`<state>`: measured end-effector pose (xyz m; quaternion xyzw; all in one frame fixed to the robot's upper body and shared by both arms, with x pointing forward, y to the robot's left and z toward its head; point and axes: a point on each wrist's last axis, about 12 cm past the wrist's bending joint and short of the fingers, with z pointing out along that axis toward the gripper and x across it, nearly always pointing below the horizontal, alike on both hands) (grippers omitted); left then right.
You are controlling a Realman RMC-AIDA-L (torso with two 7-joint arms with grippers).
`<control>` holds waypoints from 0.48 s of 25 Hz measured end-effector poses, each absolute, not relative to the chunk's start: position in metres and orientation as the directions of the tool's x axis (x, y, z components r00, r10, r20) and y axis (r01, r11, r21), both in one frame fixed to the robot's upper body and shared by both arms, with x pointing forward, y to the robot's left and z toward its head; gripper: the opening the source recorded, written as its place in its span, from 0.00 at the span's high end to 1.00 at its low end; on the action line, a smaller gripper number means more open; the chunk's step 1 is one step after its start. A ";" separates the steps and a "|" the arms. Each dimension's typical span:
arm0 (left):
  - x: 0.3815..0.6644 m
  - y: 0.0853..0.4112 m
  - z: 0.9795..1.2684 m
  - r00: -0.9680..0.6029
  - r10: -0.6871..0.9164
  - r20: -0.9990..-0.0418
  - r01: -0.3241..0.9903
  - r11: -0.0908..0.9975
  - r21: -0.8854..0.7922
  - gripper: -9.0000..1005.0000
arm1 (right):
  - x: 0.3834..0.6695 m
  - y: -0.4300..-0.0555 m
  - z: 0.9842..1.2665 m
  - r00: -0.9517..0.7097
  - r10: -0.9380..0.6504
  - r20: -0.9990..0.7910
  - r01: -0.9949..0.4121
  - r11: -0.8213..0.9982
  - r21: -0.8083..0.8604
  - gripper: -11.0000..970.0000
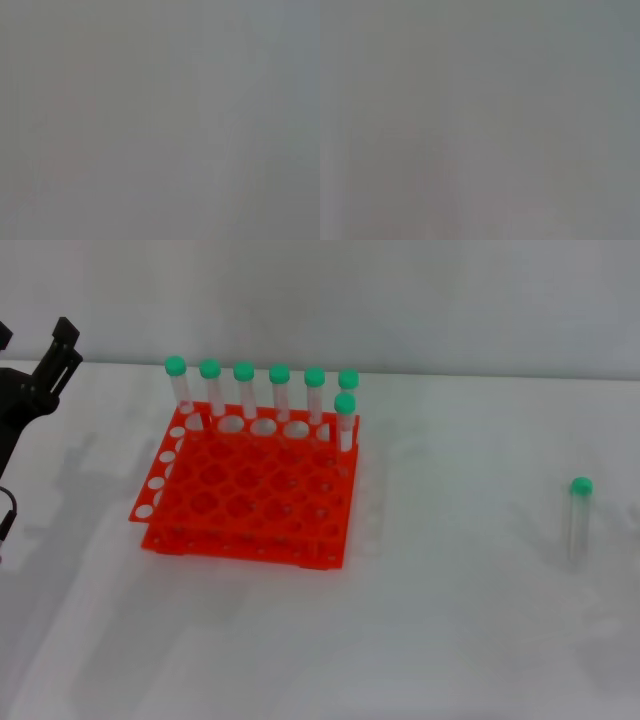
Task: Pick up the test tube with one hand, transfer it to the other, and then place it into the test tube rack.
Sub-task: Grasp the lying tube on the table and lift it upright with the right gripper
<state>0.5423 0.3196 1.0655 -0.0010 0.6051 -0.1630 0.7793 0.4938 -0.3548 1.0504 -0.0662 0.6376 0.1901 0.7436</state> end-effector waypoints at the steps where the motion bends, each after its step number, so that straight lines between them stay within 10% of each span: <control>1: 0.542 0.320 1.065 0.214 -0.255 -0.943 0.252 0.947 -0.199 0.11 | 0.496 -0.355 1.053 0.113 0.202 -0.973 -0.383 0.912 0.145 0.12; 12: 0.533 0.326 1.059 0.197 -0.253 -0.947 0.229 0.951 -0.207 0.11 | 0.539 -0.371 1.111 -0.056 0.202 -0.978 -0.554 0.808 0.199 0.12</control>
